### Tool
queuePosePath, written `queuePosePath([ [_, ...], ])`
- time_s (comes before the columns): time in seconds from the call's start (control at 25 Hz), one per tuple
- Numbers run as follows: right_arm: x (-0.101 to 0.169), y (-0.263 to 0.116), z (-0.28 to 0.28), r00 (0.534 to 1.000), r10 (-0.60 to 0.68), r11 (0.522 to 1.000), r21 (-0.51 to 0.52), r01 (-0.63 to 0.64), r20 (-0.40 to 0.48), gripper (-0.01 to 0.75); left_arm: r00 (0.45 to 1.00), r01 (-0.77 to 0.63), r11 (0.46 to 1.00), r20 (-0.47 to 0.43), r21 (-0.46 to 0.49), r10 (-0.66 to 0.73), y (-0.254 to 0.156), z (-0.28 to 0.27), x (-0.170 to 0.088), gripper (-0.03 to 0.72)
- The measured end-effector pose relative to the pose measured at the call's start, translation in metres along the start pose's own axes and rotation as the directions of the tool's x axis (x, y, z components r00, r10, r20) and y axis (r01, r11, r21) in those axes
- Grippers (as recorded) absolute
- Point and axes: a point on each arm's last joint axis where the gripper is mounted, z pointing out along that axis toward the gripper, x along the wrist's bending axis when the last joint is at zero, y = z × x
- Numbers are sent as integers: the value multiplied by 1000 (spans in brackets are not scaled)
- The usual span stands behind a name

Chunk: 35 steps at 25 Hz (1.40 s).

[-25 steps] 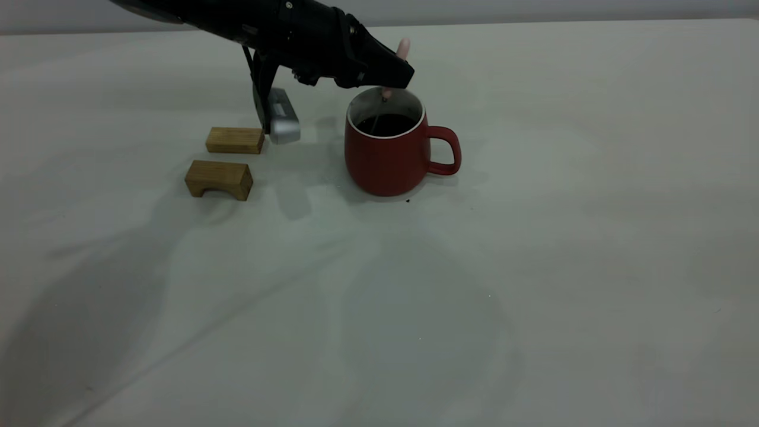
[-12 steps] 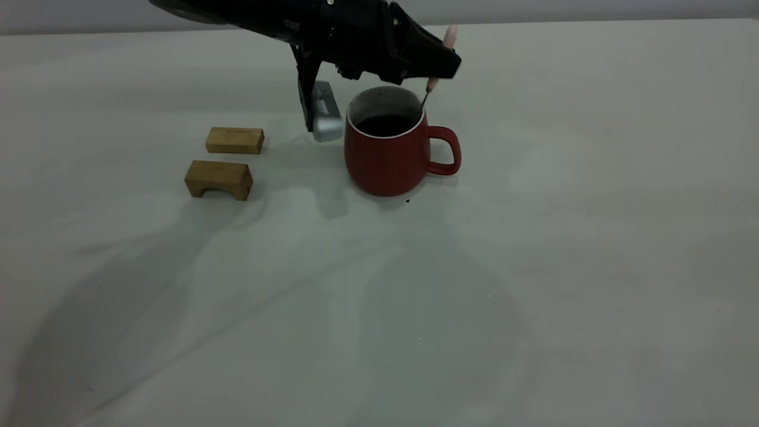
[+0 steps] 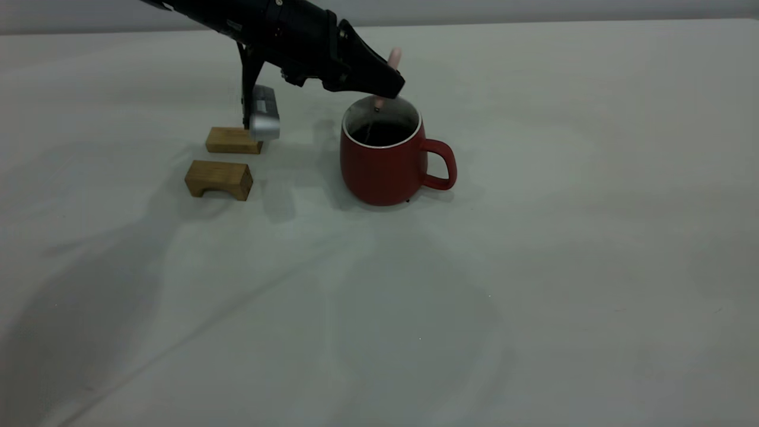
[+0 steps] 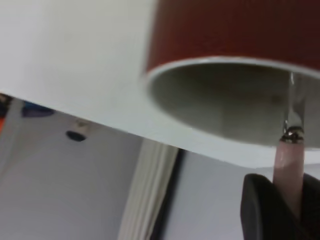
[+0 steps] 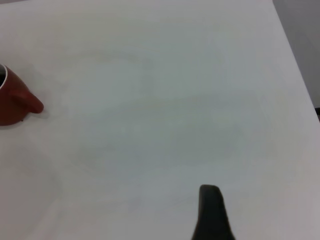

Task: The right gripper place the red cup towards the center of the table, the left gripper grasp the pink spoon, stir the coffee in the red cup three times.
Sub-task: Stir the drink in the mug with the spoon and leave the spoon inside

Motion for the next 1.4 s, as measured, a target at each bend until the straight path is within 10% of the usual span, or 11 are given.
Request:
queuePosePath([
  [0.96, 0, 0, 0, 1000, 0, 1000, 0, 0, 0, 584, 990, -81, 995, -114, 63, 88, -17, 22, 26, 149],
  [1.24, 0, 0, 0, 1000, 0, 1000, 0, 0, 0, 584, 966, -214, 977, -148, -11, 210, -13, 18, 29, 412],
  [1.4, 0, 0, 0, 1000, 0, 1000, 0, 0, 0, 584, 857, -500, 864, -182, -60, 483, -29, -1, 34, 484],
])
